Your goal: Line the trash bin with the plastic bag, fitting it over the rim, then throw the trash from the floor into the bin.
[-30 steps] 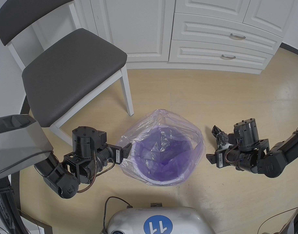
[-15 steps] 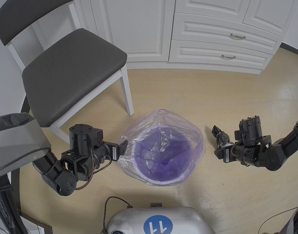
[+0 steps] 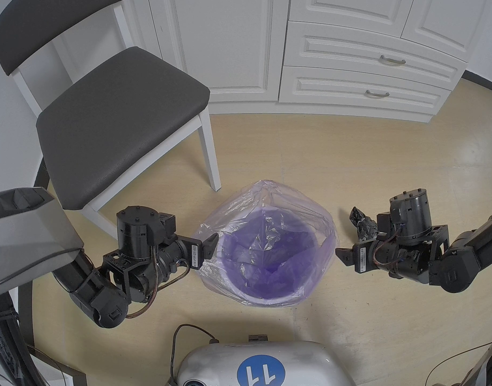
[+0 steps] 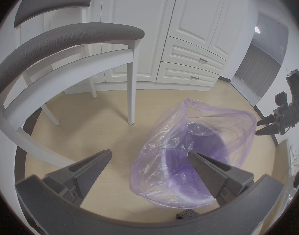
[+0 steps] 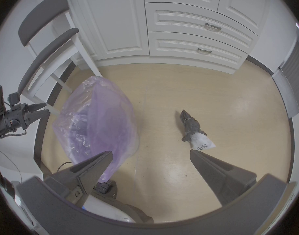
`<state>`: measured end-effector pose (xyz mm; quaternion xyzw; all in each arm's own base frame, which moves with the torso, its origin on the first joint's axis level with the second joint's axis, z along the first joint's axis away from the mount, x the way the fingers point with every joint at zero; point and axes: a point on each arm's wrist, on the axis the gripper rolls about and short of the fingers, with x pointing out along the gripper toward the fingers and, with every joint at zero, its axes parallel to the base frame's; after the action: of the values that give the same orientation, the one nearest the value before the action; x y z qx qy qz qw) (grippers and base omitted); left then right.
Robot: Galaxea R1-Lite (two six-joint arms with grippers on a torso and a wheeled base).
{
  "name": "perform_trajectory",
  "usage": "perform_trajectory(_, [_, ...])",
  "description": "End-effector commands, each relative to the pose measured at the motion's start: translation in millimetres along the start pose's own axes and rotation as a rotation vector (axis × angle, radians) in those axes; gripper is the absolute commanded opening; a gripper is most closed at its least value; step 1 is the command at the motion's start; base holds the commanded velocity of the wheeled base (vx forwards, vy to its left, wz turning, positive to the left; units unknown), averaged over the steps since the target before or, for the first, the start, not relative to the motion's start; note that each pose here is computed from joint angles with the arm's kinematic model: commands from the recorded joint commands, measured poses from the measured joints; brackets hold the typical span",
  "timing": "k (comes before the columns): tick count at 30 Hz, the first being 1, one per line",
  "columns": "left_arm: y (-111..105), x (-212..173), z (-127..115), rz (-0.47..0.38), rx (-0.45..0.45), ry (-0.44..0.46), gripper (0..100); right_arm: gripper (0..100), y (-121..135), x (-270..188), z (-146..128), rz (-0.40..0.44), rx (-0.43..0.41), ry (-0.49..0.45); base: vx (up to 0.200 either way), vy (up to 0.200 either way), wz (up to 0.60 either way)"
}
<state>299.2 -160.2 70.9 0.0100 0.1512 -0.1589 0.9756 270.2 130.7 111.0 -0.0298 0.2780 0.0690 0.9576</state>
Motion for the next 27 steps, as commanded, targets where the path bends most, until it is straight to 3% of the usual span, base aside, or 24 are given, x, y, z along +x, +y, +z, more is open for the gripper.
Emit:
perform_trajectory(1, [-8.0,0.1,-2.8,-0.022,0.006,0.006,100,100,12.1,6.8,-6.1,0.019,-0.019,0.021,0.000,0.000,0.00])
perform_trajectory(10, [-14.9,13.6,-9.4,-0.034,0.013,0.013,100,100,26.9,1.9,4.8,0.066,0.041,-0.029,0.000,0.000,0.00])
perform_trajectory(12, [-16.8,21.9,-13.7,-0.036,0.011,0.008,100,100,42.4,20.4,0.3,0.074,0.073,-0.003,0.000,0.000,0.00])
perform_trajectory(17, [-18.3,29.5,-19.7,-0.037,0.010,-0.001,100,100,54.4,56.6,-2.2,-0.002,0.172,0.003,0.000,0.000,0.00])
perform_trajectory(27, [-19.8,37.5,-21.8,-0.038,0.007,-0.010,100,100,33.3,64.3,3.2,-0.095,0.176,-0.006,0.000,0.000,0.00])
